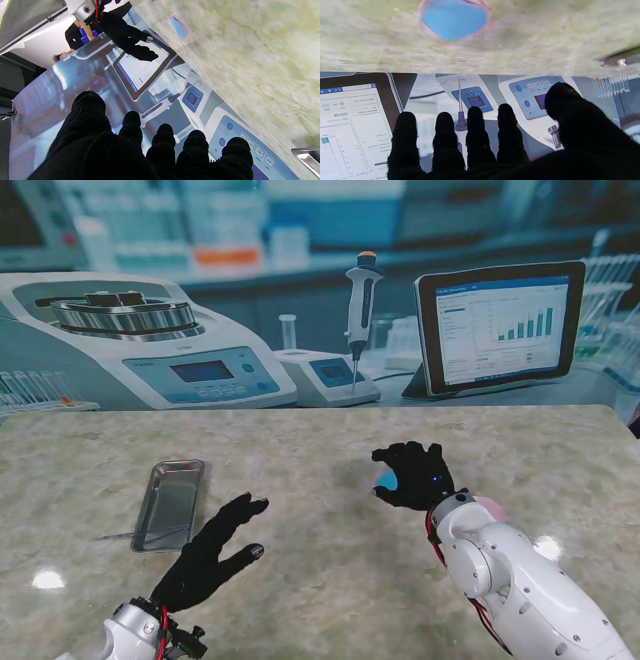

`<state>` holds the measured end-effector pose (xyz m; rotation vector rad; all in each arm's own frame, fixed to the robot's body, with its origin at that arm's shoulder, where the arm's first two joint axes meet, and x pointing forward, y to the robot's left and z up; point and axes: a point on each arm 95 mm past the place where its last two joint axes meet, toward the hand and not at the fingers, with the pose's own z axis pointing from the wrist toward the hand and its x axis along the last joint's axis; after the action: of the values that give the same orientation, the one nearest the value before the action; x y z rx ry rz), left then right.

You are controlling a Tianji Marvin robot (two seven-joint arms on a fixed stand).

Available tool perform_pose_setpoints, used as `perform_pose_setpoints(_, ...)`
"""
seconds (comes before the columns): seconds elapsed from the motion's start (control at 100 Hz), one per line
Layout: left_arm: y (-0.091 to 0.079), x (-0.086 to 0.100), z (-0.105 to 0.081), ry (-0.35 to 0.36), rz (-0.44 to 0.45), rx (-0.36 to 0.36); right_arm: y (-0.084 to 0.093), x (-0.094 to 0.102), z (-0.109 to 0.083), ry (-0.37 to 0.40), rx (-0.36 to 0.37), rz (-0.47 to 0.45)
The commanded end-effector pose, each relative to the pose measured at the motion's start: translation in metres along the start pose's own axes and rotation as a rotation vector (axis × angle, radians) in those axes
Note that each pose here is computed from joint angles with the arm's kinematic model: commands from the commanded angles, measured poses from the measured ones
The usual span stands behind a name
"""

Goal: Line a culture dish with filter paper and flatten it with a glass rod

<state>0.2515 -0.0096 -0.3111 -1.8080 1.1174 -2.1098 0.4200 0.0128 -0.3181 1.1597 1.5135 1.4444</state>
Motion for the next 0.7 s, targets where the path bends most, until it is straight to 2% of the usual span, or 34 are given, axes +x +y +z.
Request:
perform_pose_setpoints(0.0, 0.002, 0.0, -0.001, 0.0, -0.009, -0.004, -0.001, 0.014, -0.006, 0.019, -0.007, 0.022)
perform_pose_setpoints(0.35, 0.002, 0.0, 0.0, 0.004, -0.021, 0.004, 0.005, 0.05, -0.035, 0.047, -0.063, 0.23)
perform_pose_setpoints(0.69, 0.005, 0.001, -0.003, 0.01, -0.037, 0.017, -0.004, 0.077, -0.059, 0.082, -0.066, 0.448)
